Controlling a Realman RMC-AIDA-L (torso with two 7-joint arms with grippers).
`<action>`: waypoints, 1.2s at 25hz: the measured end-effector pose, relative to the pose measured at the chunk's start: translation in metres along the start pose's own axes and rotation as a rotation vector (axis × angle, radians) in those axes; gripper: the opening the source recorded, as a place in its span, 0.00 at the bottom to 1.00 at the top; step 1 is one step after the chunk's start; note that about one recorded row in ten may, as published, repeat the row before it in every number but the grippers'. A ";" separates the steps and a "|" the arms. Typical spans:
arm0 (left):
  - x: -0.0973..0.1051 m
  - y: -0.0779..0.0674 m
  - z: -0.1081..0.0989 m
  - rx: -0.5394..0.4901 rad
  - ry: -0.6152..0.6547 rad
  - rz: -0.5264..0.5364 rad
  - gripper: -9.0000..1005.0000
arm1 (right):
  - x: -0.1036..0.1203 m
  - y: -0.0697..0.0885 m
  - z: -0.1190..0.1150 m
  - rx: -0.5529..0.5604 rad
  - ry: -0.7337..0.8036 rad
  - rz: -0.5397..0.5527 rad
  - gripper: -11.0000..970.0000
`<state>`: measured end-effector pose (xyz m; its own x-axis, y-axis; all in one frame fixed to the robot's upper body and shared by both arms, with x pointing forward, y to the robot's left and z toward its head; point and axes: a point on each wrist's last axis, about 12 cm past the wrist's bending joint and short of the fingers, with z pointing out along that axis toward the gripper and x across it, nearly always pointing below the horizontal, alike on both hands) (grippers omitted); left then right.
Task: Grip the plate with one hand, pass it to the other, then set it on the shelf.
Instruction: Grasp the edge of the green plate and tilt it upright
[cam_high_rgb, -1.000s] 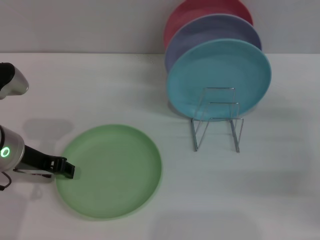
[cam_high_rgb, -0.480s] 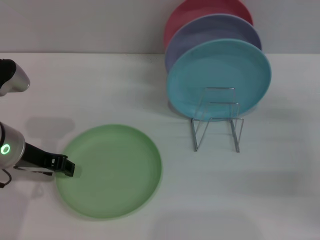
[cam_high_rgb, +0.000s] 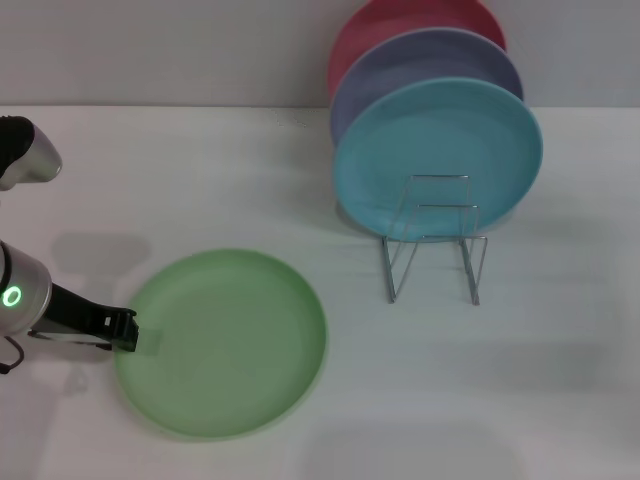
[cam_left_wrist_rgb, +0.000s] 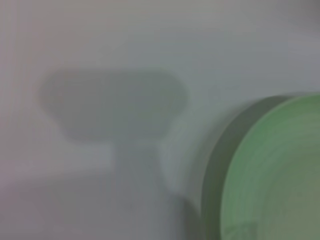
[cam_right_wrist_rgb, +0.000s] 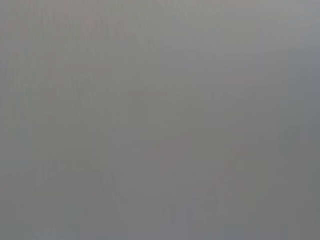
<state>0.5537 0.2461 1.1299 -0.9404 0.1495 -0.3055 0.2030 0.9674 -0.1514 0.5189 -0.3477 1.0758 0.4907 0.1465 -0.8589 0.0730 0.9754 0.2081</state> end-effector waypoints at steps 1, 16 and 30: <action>0.000 0.000 0.000 0.000 0.001 0.000 0.31 | 0.000 0.000 0.000 0.000 0.000 0.000 0.62; -0.001 0.000 0.004 0.000 0.008 0.009 0.21 | 0.000 0.001 0.002 -0.005 -0.004 0.000 0.62; -0.004 -0.001 0.005 0.003 0.011 0.039 0.13 | 0.000 0.001 0.003 -0.006 -0.005 -0.001 0.62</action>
<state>0.5589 0.2432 1.1263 -0.9345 0.1895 -0.3012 0.2407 0.9601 -0.1425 0.5212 -0.3472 1.0777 0.4951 0.1452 -0.8566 0.0678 0.9765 0.2047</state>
